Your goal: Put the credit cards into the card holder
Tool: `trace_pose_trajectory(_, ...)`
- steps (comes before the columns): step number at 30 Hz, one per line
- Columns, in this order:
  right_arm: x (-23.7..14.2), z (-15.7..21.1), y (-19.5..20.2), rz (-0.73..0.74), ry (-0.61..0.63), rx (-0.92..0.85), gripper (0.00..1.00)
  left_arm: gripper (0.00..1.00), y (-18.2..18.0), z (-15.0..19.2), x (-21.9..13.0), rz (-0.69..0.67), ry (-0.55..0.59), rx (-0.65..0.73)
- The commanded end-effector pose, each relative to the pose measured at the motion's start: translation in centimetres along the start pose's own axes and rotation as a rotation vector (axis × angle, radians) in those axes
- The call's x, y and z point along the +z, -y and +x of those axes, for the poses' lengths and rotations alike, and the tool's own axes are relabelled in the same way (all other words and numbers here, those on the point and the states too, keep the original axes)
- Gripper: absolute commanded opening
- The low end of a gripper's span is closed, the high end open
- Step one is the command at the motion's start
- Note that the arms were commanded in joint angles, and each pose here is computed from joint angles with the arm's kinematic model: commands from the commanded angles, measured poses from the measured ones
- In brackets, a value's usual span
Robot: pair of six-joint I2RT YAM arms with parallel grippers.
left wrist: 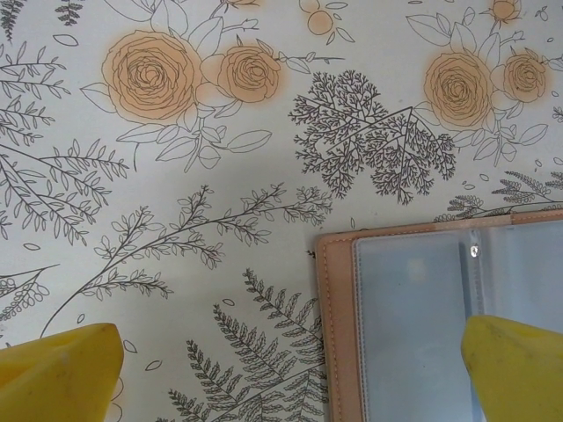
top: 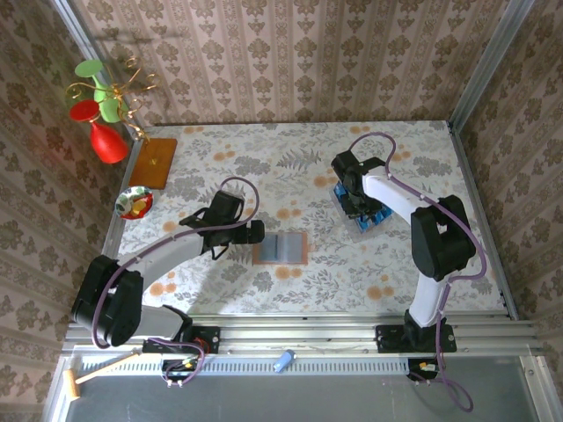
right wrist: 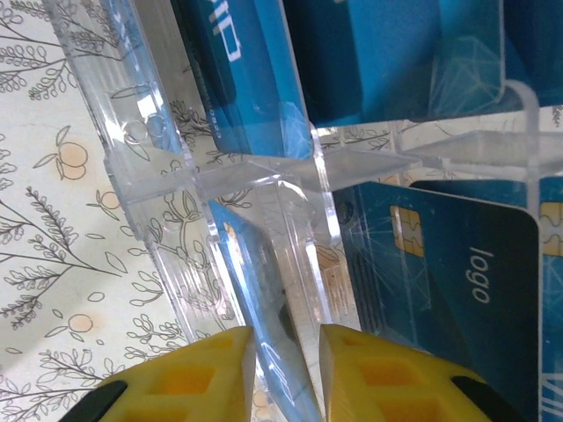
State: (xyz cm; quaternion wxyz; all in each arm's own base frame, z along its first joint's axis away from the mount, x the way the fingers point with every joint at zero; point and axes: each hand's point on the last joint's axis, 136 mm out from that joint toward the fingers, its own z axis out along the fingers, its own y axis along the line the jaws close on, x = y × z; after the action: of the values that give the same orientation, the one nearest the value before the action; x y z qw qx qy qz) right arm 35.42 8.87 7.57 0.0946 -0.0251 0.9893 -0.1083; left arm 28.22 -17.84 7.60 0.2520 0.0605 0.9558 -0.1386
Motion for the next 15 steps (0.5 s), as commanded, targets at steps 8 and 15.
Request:
trace_pose_trajectory(8, -0.14, 0.14, 0.06, -0.019, -0.009, -0.009, 0.22, 1.0, 1.06, -1.18, 0.06, 0.016, 0.019, -0.002)
trace_pose_trajectory(15, -0.24, 0.28, 0.33, -0.021, -0.008, -0.008, 0.21, 1.0, 1.45, -1.21, 0.27, 0.02, 0.015, 0.006)
